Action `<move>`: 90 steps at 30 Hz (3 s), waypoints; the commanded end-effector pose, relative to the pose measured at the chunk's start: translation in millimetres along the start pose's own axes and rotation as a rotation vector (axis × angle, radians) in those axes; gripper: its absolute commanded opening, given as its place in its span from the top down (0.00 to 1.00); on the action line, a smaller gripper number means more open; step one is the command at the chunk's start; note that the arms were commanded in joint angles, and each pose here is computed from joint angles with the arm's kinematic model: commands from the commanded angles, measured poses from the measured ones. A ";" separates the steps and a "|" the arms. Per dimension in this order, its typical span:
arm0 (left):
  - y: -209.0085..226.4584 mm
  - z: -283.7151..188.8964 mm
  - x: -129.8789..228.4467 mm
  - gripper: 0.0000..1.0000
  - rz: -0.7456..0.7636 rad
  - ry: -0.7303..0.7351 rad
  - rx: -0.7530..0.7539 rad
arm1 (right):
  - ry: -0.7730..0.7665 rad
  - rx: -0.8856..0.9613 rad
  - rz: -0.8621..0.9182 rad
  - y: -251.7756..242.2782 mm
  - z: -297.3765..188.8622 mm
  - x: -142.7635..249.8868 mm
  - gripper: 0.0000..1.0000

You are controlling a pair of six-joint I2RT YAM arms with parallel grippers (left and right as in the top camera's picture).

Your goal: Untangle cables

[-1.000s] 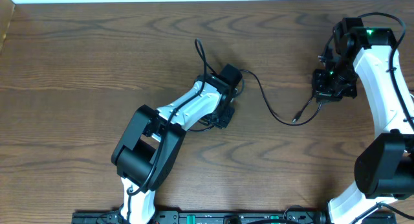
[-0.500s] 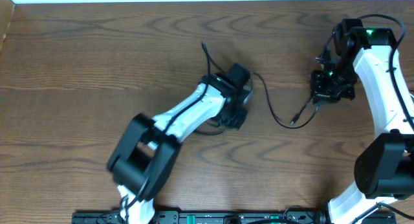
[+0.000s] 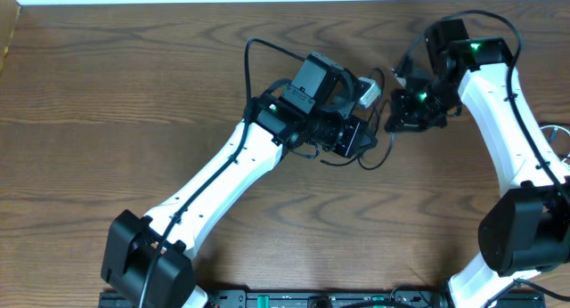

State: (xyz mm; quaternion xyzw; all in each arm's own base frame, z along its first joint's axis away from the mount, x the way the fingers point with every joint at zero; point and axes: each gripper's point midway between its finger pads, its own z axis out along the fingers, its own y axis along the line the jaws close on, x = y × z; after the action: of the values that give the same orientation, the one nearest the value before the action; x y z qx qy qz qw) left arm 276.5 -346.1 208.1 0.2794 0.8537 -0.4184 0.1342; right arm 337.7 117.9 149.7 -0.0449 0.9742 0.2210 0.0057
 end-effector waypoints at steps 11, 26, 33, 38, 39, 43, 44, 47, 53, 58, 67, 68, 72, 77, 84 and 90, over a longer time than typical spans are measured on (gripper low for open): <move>-0.9 1.5 4.7 0.92 -0.015 0.017 0.020 | -0.073 -0.287 -0.073 50.6 -6.6 -18.4 0.99; 39.2 0.2 19.0 0.92 -0.041 0.050 -0.193 | -0.052 -0.351 -0.085 58.3 -10.8 -11.9 0.99; 29.2 1.9 17.9 0.92 -0.035 0.051 -0.135 | -0.004 -0.352 -0.102 70.9 -4.3 -0.2 0.99; 25.5 4.4 18.7 0.92 -0.026 0.053 -0.130 | 0.000 -0.353 -0.104 72.7 -3.5 0.8 0.88; 23.8 5.4 18.6 0.92 -0.020 0.053 -0.127 | 0.003 -0.353 -0.103 72.6 -3.4 1.3 0.88; 21.3 6.6 15.3 0.92 -0.006 0.041 -0.121 | 0.018 -0.352 -0.092 72.2 -3.5 5.1 0.88; 21.2 6.7 14.6 0.92 -0.004 0.038 -0.121 | 0.023 -0.352 -0.089 72.1 -3.5 6.1 0.88; 20.6 6.8 12.3 0.92 0.003 0.029 -0.119 | 0.037 -0.350 -0.079 71.8 -3.5 9.6 0.88; 20.9 6.7 12.1 0.92 0.003 0.029 -0.119 | 0.066 -0.307 -0.059 64.5 -1.5 16.3 0.88; 20.8 6.7 12.1 0.92 0.003 0.029 -0.119 | 0.068 -0.306 -0.058 64.3 -1.4 17.0 0.88; 3.9 7.5 6.6 0.92 0.025 0.013 -0.033 | 0.070 -0.292 -0.065 64.0 0.3 17.3 0.88; -0.3 7.5 4.6 0.92 0.033 0.007 -0.011 | 0.069 -0.292 -0.065 64.0 0.3 17.2 0.88; -1.5 7.1 3.8 0.92 0.037 0.004 -0.006 | 0.069 -0.293 -0.065 64.1 0.3 17.1 0.99; 3.5 6.9 7.5 0.92 0.023 0.017 -0.032 | 0.069 -0.293 -0.064 63.8 0.1 17.0 0.99; 33.4 2.8 23.5 0.51 -0.028 0.064 -0.198 | 0.068 -0.164 -0.062 41.5 4.8 16.8 0.99; 73.4 -12.7 44.8 0.46 -0.050 0.131 -0.437 | 0.134 0.376 0.112 -59.0 -12.1 38.1 0.99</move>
State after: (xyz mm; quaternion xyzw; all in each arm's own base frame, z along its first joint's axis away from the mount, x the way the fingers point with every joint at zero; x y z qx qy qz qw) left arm 270.9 -308.4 162.4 0.2571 0.9160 -0.2894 0.1054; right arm 309.8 116.2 145.8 -0.0454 0.9795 0.1898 -0.0500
